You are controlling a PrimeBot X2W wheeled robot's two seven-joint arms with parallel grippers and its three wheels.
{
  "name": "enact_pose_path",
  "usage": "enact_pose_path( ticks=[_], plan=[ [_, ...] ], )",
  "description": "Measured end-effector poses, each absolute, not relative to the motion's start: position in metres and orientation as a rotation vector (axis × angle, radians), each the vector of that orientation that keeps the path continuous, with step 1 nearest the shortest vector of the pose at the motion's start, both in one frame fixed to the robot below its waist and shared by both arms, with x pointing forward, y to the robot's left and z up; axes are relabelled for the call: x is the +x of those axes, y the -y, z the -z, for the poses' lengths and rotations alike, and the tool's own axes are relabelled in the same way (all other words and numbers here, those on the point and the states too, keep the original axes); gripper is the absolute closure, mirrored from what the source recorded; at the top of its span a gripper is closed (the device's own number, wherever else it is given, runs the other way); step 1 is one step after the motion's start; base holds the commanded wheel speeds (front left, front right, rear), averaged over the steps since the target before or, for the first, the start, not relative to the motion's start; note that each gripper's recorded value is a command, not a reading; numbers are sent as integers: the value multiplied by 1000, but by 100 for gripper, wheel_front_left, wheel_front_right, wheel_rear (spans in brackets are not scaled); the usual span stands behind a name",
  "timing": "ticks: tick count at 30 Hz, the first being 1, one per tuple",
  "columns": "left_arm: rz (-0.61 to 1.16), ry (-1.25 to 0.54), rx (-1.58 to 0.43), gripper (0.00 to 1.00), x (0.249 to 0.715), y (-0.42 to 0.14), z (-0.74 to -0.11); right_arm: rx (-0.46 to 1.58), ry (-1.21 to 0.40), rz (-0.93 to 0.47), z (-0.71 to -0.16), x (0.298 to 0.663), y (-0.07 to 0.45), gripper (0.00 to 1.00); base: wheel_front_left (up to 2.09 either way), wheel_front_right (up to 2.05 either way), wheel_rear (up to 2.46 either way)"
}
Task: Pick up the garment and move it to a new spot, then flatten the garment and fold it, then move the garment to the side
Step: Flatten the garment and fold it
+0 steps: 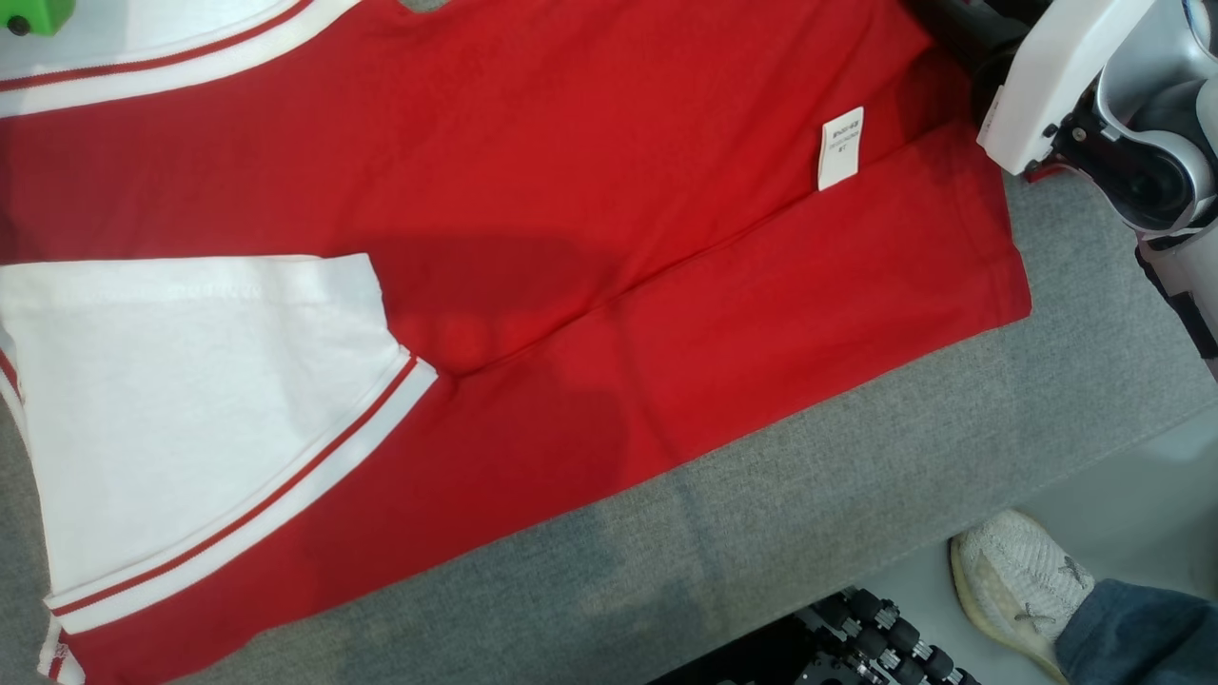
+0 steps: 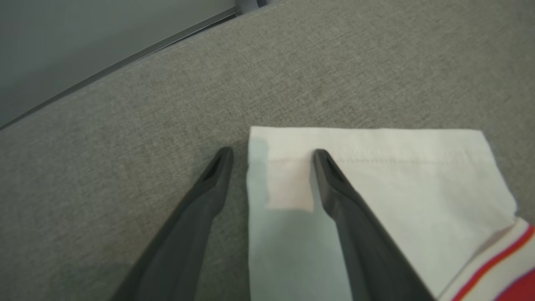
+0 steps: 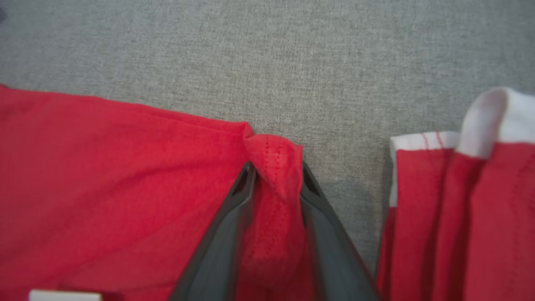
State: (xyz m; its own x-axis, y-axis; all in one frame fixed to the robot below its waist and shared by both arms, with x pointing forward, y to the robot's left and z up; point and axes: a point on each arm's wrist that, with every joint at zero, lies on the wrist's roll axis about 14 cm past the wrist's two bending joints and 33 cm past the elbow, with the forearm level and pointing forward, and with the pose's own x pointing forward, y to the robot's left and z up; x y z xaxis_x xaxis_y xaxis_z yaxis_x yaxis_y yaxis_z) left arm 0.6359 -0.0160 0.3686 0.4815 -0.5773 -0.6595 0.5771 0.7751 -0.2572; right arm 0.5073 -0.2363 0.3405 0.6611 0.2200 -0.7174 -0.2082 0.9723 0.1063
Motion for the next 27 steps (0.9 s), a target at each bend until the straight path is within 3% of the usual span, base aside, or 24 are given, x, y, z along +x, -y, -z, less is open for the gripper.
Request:
enact_pose_path(
  ticks=[1,2,3,4,5,6,27],
  plan=[
    [709,-805,-1,3,635,18,-368,15,-814,-242,-340,507,236,57,0,0,0],
    [717,-805,1,29,634,20,-368,15,-815,-242,-340,507,236,57,0,0,0],
    [724,-803,0,69,633,21,-368,15,-816,-242,-340,507,236,67,0,0,0],
    [729,-806,-6,100,632,23,-368,15,-817,-242,-339,507,236,75,0,0,0],
    [733,-810,-8,100,631,25,-367,15,-818,-243,-339,507,236,93,0,0,0],
    [744,-812,-9,100,629,27,-368,14,-818,-245,-338,508,235,100,0,0,0],
    [755,-652,-206,100,614,28,-431,-21,-717,-285,-359,508,223,100,0,0,0]
  ],
)
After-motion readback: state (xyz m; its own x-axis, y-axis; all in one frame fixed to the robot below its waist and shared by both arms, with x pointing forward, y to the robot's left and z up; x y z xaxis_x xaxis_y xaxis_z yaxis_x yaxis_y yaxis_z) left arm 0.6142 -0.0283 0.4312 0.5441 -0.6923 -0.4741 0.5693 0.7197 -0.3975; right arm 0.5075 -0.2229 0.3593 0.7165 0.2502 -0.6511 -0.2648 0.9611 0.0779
